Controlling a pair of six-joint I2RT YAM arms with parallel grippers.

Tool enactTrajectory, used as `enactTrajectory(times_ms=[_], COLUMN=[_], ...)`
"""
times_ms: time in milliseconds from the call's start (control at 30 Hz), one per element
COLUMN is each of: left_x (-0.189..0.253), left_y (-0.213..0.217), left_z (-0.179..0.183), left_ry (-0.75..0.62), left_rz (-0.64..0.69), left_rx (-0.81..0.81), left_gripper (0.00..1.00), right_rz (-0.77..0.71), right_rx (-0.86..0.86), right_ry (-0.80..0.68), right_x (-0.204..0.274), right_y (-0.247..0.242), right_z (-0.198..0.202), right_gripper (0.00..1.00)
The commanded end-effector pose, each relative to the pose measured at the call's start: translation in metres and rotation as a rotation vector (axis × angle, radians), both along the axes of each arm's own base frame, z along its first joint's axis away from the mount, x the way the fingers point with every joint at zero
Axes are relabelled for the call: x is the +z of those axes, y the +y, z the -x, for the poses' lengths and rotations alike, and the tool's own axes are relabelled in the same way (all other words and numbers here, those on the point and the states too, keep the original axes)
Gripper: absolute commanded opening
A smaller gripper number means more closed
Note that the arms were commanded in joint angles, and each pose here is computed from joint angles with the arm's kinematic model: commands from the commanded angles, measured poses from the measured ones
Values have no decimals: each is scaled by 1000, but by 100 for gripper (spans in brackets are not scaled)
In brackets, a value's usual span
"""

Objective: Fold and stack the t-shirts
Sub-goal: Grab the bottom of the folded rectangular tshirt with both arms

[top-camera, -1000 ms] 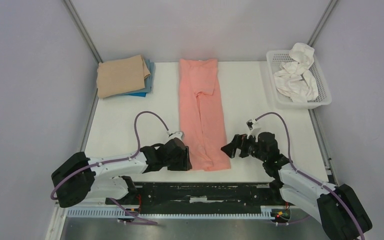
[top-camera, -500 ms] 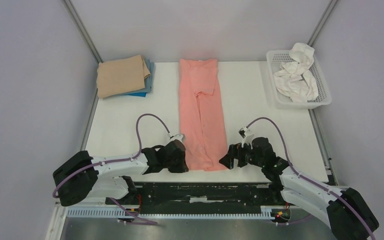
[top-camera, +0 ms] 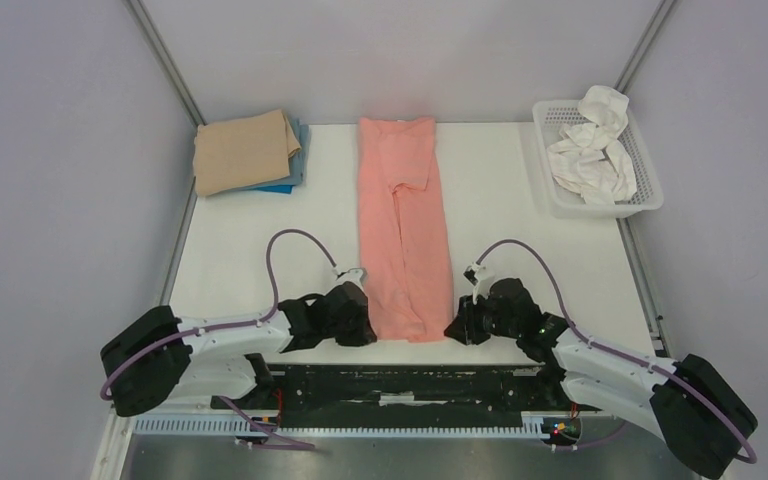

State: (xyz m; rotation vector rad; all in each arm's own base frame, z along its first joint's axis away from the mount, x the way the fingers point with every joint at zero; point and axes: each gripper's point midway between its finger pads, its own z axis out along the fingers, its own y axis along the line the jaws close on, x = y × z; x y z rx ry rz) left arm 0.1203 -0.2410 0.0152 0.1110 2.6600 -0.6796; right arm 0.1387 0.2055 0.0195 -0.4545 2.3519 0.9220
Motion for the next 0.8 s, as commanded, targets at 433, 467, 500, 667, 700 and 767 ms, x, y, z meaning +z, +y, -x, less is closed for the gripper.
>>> enactTrajectory(times_ms=[433, 467, 500, 667, 700, 767], left_x=[-26, -22, -17, 22, 31, 43], left_y=[30, 27, 24, 6, 4, 2], left_z=[55, 53, 49, 16, 7, -9], left_ry=[98, 85, 68, -75, -114, -184], left_rz=[80, 100, 113, 188, 200, 195], left_rx=[-44, -42, -37, 28, 54, 85], left_gripper=[2, 2, 2, 2, 2, 2], right_rz=[-83, -90, -92, -129, -144, -168], right_rx=[136, 137, 128, 53, 32, -3], right_ry=[31, 17, 1, -150, -184, -235], right_x=[-19, -15, -11, 32, 41, 57], right_y=[0, 3, 4, 16, 19, 23], right_z=[59, 58, 54, 18, 10, -3], right_gripper=[0, 0, 0, 0, 0, 0])
